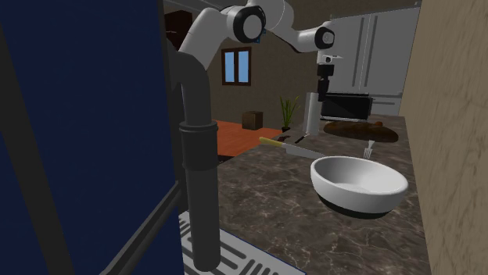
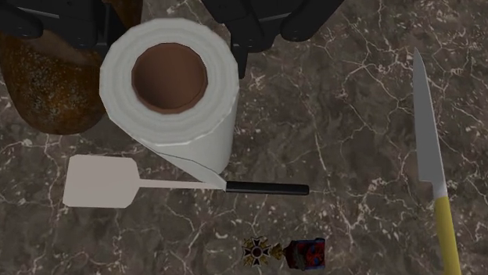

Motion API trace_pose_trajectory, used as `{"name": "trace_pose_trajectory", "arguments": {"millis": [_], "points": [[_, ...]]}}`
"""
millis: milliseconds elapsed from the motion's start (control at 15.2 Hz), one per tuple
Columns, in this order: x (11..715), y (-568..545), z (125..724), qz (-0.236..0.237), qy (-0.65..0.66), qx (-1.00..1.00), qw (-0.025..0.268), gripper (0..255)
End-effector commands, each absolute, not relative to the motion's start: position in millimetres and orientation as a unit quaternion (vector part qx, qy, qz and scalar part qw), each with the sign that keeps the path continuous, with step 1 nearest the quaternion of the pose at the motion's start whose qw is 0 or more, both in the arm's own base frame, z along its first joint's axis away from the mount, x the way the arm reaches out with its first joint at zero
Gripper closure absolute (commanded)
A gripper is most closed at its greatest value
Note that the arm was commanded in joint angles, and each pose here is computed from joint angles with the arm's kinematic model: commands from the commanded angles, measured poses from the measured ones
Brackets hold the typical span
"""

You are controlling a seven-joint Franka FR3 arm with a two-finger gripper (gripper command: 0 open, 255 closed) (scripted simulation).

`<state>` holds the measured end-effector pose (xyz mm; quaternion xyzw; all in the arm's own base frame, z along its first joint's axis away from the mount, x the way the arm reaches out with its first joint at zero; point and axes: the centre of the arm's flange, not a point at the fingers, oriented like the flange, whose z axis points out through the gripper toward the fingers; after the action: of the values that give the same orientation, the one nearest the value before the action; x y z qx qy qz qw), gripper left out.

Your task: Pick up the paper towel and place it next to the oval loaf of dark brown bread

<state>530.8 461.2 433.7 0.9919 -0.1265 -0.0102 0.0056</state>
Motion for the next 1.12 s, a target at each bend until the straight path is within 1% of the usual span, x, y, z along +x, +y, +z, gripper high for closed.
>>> {"name": "trace_pose_trajectory", "arguments": {"millis": [0, 594, 660, 990, 1056], "points": [[530.1, 461.4, 423.1, -0.010, -0.126, 0.992, 0.005, 255], [530.1, 461.4, 417.5, -0.010, -0.126, 0.992, 0.005, 255], [530.1, 461.4, 417.5, -0.010, -0.126, 0.992, 0.005, 0], [530.1, 461.4, 417.5, -0.010, -0.126, 0.992, 0.005, 0], [530.4, 461.5, 430.7, -0.010, -0.126, 0.992, 0.005, 0]]}}
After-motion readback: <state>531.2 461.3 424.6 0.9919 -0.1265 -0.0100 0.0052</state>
